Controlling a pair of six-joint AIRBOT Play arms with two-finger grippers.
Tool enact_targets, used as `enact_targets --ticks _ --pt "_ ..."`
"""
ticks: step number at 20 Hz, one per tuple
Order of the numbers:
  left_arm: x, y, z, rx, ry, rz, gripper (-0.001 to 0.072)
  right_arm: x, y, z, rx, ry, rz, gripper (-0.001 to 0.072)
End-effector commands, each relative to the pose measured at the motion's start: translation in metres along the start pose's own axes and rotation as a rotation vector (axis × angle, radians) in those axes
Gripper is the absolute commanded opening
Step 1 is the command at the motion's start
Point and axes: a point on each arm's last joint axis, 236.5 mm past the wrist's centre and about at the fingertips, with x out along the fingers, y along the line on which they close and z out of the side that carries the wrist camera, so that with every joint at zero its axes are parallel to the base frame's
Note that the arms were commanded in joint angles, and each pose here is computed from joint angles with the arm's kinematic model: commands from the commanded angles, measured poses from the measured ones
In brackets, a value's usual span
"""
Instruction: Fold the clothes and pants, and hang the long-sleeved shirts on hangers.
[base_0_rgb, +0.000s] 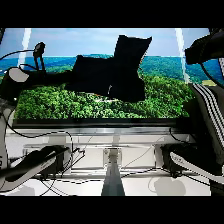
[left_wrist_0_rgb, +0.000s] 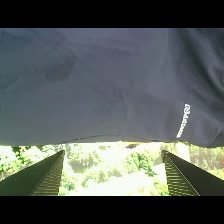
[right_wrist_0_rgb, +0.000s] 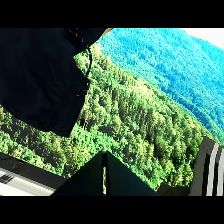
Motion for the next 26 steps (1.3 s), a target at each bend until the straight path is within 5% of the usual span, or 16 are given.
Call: enact_targets --ticks 1,20,26 --pt "0.0 0.0 0.0 0.0 -0.001 0.001 0.0703 0.0 0.0 0.0 0.0 -0.001 0.0 0.0033" --pt "-0.002 0.009 0.026 -0.003 -0.111 0.037 0.0703 -0.002 -0.01 0.032 -0.009 -0.135 -0.041 0.0033" --pt "-0.003 0.012 0.025 -0.039 -0.104 0.04 0.0703 0.047 -0.053 -0.031 0.037 0.1 -0.116 0.0032"
